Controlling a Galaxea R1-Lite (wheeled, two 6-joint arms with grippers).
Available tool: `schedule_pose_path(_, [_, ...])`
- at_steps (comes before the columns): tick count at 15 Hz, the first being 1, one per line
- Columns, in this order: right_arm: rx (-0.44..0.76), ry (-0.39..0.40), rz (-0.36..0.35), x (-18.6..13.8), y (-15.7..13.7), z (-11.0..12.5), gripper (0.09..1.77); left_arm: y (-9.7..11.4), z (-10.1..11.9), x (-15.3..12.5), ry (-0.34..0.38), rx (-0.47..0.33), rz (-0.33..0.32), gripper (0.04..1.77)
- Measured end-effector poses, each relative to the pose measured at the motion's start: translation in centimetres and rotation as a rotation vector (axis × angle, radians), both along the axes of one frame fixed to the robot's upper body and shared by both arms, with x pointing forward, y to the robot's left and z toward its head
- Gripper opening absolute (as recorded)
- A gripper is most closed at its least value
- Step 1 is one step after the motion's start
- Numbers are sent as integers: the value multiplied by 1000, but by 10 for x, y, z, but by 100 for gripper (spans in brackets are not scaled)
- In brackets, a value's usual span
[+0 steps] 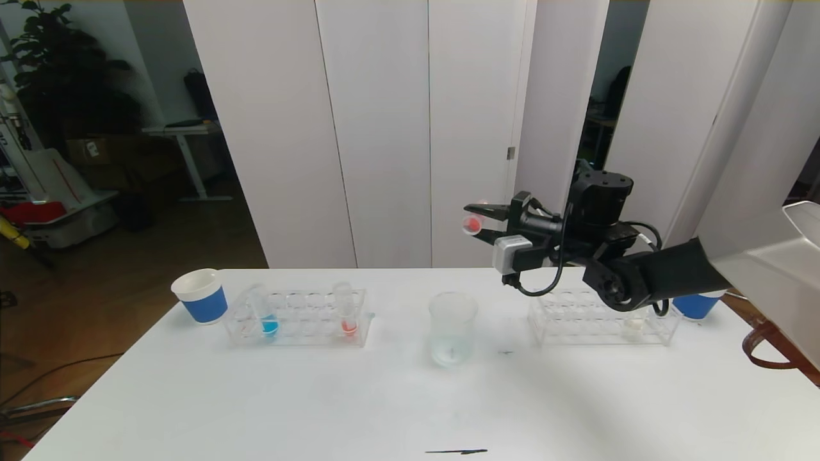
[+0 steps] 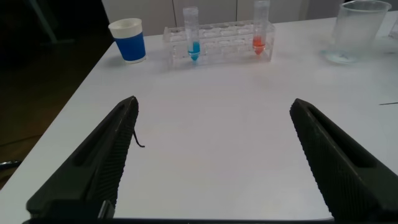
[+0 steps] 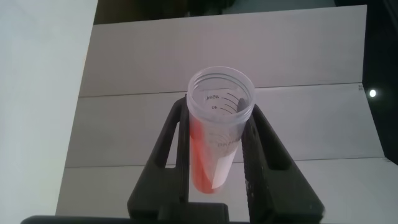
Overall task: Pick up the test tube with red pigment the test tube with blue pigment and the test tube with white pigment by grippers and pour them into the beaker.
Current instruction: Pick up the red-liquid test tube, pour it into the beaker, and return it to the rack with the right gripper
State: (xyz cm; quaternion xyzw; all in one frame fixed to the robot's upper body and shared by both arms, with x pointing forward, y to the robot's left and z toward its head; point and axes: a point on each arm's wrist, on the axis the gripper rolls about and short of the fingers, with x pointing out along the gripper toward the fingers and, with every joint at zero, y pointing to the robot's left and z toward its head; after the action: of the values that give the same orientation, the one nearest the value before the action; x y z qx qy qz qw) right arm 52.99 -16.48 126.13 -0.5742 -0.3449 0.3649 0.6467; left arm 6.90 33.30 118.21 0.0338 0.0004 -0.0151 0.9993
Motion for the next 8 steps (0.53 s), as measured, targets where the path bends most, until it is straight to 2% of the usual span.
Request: schedule_pose_path(8, [-60, -113, 24, 9, 15, -12, 57, 0, 0, 0, 0, 0, 0, 174])
